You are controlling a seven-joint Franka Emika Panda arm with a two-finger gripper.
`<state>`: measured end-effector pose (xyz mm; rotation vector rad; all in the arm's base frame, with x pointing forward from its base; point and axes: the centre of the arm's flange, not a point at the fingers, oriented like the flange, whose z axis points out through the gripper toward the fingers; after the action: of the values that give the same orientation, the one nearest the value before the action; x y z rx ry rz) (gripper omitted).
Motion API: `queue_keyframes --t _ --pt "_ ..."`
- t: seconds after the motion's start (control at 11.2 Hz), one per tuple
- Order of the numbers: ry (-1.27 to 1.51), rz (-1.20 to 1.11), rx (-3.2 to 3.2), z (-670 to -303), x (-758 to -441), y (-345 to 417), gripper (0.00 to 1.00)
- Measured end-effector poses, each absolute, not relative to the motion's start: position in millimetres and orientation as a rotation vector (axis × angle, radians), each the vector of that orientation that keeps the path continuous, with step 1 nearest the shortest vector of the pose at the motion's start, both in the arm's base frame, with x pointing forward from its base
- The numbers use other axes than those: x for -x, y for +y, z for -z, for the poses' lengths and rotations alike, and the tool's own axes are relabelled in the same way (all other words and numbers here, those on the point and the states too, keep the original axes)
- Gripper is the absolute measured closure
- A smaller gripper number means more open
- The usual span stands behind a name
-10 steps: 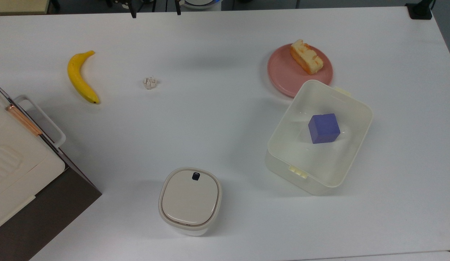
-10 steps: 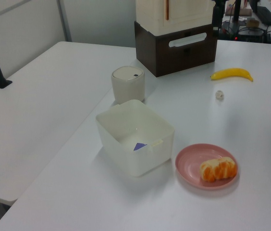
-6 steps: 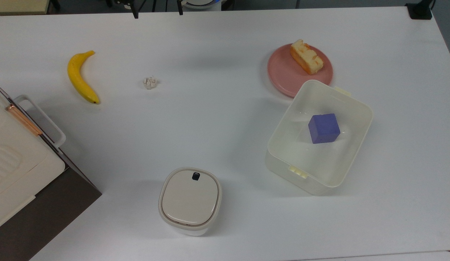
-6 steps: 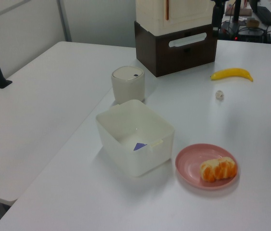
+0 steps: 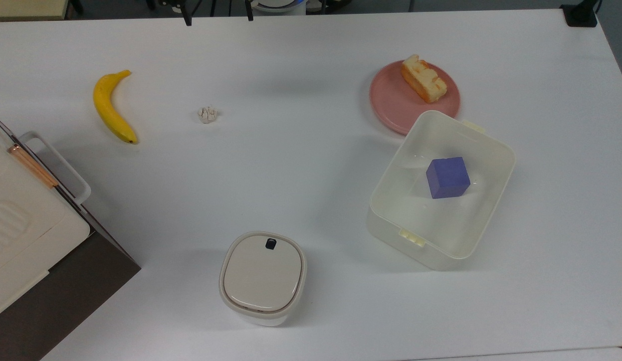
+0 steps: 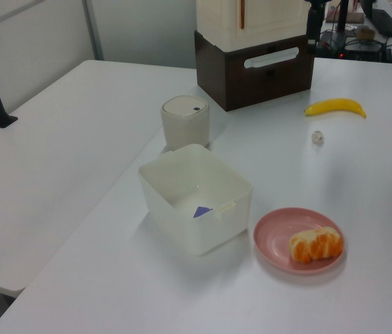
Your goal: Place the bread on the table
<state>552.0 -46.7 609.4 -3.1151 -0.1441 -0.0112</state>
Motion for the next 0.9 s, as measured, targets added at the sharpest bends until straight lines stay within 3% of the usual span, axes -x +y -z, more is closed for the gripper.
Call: queue_keyframes --t 0.9 --pt "-0.135 0.026 3.117 -613.8 -551.9 -51.3 0.00"
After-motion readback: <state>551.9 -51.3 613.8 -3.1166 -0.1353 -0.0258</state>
